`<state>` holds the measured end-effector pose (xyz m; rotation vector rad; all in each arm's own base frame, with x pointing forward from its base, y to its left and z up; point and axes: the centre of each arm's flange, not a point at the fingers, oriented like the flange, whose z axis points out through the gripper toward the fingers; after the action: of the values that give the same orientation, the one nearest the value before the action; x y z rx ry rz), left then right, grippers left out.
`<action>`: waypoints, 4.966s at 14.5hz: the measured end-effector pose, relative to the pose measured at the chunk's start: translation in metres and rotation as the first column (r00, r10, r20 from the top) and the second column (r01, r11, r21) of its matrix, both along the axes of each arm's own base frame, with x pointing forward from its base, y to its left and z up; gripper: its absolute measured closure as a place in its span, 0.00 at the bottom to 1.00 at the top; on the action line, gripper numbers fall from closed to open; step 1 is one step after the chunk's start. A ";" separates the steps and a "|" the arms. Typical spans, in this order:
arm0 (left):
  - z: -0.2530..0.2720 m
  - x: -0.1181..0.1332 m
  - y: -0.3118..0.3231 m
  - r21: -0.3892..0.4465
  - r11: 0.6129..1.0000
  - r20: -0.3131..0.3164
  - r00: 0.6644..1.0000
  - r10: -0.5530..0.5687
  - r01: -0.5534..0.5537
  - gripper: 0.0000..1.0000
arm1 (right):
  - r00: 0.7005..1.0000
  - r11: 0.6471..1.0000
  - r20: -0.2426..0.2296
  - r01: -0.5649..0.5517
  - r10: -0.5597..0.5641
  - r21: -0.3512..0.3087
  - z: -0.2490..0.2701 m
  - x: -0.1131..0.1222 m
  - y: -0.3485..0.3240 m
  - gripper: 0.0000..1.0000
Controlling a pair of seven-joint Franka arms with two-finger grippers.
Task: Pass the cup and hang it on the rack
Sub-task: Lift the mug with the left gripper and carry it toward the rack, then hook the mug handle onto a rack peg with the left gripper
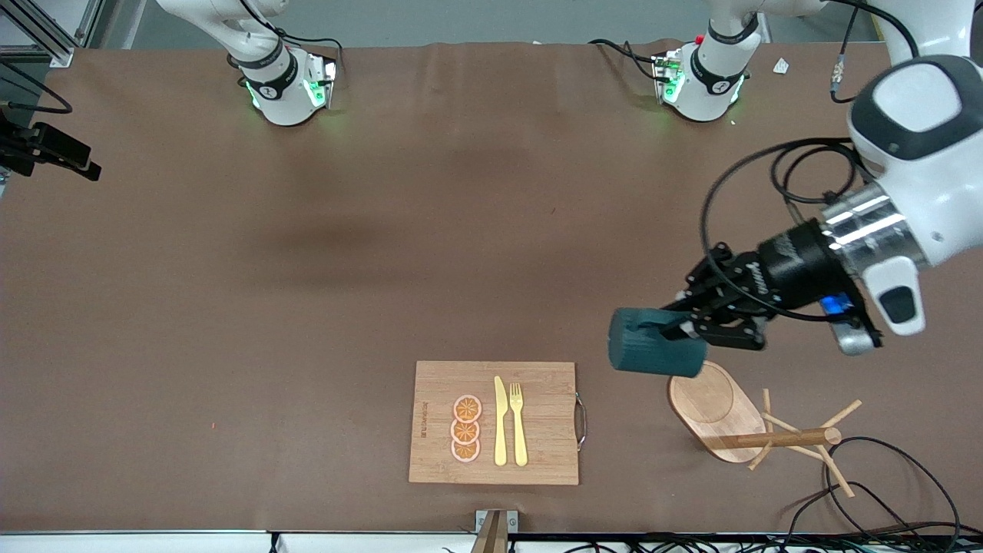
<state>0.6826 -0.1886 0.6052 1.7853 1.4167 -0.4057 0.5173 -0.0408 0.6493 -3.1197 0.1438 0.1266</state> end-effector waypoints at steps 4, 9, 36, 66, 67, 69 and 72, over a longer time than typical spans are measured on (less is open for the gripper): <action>-0.027 0.021 0.043 -0.075 0.997 0.006 1.000 0.015 -0.015 0.79 | 1.000 1.000 0.000 -0.004 0.004 0.000 0.000 0.000 0.002 0.00; -0.068 0.037 0.091 -0.084 0.993 0.059 0.995 -0.074 0.079 0.79 | 1.000 1.000 0.001 -0.005 0.005 0.000 0.000 0.000 0.002 0.00; -0.207 0.064 0.187 -0.080 0.972 0.198 0.959 -0.200 0.219 0.79 | 1.000 1.000 0.001 -0.010 0.010 0.000 0.000 0.000 0.005 0.00; -0.258 0.070 0.244 -0.225 0.971 0.153 0.987 -0.040 0.074 0.79 | 1.000 1.000 0.001 -0.011 0.011 0.000 0.000 0.000 0.006 0.00; -0.258 0.070 0.245 -0.225 0.972 0.153 0.987 -0.039 0.073 0.79 | 1.000 1.000 0.001 -0.011 0.011 0.000 0.000 0.000 0.006 0.00; -0.258 0.070 0.246 -0.225 0.972 0.153 0.988 -0.037 0.071 0.79 | 1.000 1.000 0.001 -0.011 0.011 0.000 0.000 0.000 0.006 0.00; -0.258 0.070 0.247 -0.227 0.971 0.153 0.988 -0.035 0.070 0.75 | 1.000 1.000 0.001 -0.011 0.011 0.000 0.000 0.000 0.006 0.00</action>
<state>0.7527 0.0583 0.3469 1.6296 1.1701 -0.4379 0.5176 -0.0349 0.6497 -3.1212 0.1264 0.1255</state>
